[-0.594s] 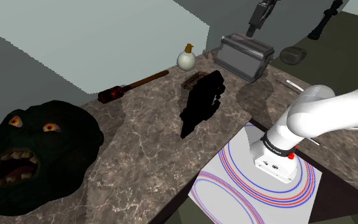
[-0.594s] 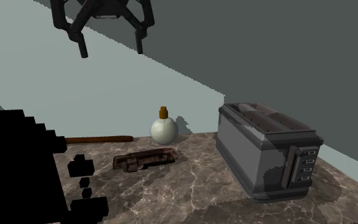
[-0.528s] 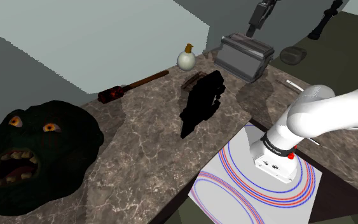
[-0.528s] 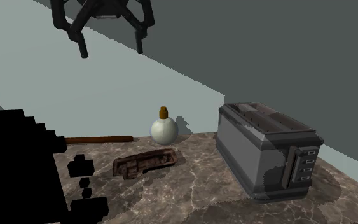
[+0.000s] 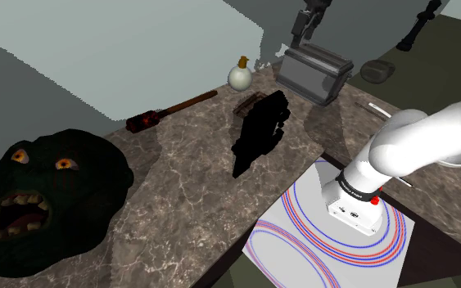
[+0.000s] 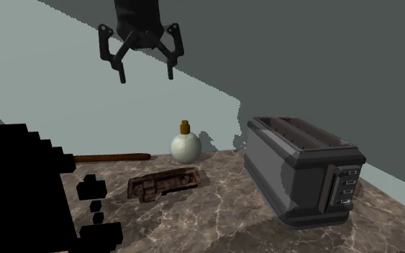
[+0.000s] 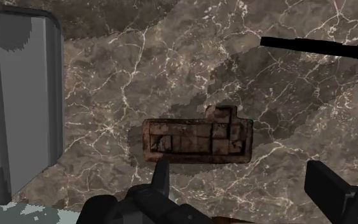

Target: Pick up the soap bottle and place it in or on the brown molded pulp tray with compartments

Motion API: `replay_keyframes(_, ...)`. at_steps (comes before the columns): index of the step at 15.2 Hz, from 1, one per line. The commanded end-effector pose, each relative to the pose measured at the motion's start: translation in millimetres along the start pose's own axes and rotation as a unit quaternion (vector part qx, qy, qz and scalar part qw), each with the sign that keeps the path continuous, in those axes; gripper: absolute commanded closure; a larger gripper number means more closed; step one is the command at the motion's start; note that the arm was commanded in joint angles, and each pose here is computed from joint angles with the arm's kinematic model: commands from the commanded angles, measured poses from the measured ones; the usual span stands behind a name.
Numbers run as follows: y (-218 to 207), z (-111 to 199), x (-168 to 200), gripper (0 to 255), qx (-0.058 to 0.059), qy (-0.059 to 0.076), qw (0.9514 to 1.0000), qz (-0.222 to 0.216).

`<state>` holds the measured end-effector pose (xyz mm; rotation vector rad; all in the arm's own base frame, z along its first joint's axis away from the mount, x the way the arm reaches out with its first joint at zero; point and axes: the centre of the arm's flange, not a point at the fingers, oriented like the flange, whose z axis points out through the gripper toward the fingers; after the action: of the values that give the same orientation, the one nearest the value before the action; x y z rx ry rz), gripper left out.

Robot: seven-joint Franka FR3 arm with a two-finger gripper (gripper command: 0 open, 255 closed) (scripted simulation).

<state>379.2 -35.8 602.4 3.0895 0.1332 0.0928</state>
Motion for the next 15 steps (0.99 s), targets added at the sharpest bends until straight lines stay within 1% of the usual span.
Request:
replay_keyframes(1,6.9,16.0,20.2,0,0.001,-0.002,1.0,0.005)
replay_keyframes(15,67.6,114.9,170.2,0,0.01,-0.018,0.9991,0.038)
